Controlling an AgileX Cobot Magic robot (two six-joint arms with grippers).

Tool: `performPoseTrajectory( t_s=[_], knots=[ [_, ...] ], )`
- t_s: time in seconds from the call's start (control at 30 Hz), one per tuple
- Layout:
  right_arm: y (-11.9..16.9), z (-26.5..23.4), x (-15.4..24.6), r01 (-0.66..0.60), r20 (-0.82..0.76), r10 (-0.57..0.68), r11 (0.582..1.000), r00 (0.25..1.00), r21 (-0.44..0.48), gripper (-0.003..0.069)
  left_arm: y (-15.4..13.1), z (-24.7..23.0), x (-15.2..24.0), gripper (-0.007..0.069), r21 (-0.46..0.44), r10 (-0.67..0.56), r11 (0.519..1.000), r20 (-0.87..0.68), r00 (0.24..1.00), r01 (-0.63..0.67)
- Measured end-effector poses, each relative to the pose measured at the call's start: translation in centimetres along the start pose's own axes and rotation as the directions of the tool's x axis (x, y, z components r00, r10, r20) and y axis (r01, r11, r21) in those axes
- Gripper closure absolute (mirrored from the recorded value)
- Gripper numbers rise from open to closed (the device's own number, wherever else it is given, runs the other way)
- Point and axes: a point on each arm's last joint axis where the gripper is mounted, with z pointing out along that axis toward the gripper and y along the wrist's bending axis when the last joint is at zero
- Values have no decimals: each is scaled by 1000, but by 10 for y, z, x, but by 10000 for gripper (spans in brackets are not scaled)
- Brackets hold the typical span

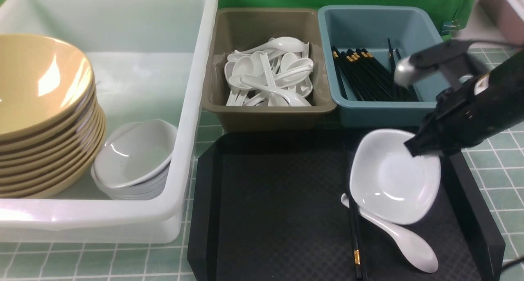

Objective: On blue table put chopsticks spoon bowls plates into blue grey white boxes.
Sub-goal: 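Place the white bowl into the white bin on top of the stacked bowls with the right gripper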

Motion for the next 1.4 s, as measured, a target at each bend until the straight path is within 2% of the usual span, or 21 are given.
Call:
performPoseTrajectory(
  t_s=[0.2, 0.23, 0.3, 0.33, 0.4, 0.43, 0.47, 0.5, 0.53, 0.63, 0.87, 0.97, 1.07, 1.13, 1.17, 1.23, 1.27, 1.33, 1.37, 1.4],
  knots=[
    [26, -41, -3, -30, 155, 54, 989, 986, -148, 576, 0, 0, 0, 624, 0, -2, 1000, 0, 1000, 2],
    [43, -50, -7, -12, 212, 60, 975, 975, -221, 576, 0, 0, 0, 624, 0, -3, 1000, 0, 1000, 3],
    [61, -52, -14, 19, 276, 61, 960, 959, -279, 576, 0, 0, 0, 624, 0, -4, 1000, 0, 1000, 4],
    [84, -51, -26, 62, 365, 73, 937, 928, -344, 576, 0, 0, 0, 624, 0, -4, 1000, 1, 1000, 4],
    [105, -45, -35, 94, 432, 81, 924, 898, -369, 576, 0, 0, 0, 624, 0, -4, 1000, 1, 1000, 4],
    [107, -44, -37, 96, 446, 84, 925, 891, -367, 576, 0, 0, 0, 624, 0, -4, 1000, 1, 1000, 4],
    [127, -33, -46, 126, 476, 77, 916, 876, -380, 576, 0, 0, 0, 624, 0, -4, 1000, 2, 1000, 4],
    [129, -34, -47, 130, 485, 77, 916, 871, -380, 576, 0, 0, 0, 624, 0, -5, 1000, 2, 1000, 5],
    [144, -18, -58, 144, 491, 71, 910, 868, -388, 576, 0, 0, 0, 624, 0, -5, 1000, 2, 1000, 5],
    [166, 4, -75, 155, 479, 64, 902, 876, -403, 576, 0, 0, 0, 624, 0, -6, 1000, 2, 1000, 6],
    [191, 55, -112, 109, 425, 106, 885, 899, -452, 560, 0, 0, 0, 624, 0, -6, 1000, 2, 1000, 6],
    [194, 66, -117, 85, 405, 127, 881, 905, -466, 529, 0, 0, 0, 624, 0, -6, 1000, 2, 1000, 6],
    [196, 71, -119, 86, 398, 123, 880, 909, -467, 440, 0, 0, 0, 624, 0, -6, 1000, 3, 1000, 6],
    [196, 72, -119, 92, 401, 115, 881, 909, -463, 412, 0, 0, 0, 624, 0, -6, 1000, 3, 1000, 6],
    [196, 71, -119, 116, 408, 93, 881, 908, -458, 374, 0, 0, 0, 624, 0, -6, 1000, 3, 1000, 6],
    [198, 69, -120, 152, 417, 57, 879, 907, -451, 357, 0, 0, 0, 624, 0, -6, 1000, 3, 1000, 6],
    [200, 66, -120, 210, 416, -4, 867, 909, -451, 358, 0, 0, 0, 624, 0, -6, 1000, 3, 1000, 6],
    [202, 62, -120, 267, 410, -71, 855, 909, -445, 375, 0, 0, 0, 624, 0, -6, 1000, 3, 1000, 6],
    [204, 55, -119, 352, 386, -181, 829, 905, -435, 417, 0, 0, 0, 624, 0, -6, 1000, 3, 1000, 6],
    [204, 53, -117, 386, 363, -236, 818, 901, -426, 445, 0, 0, 0, 624, 0, -6, 1000, 3, 1000, 6]
  ],
)
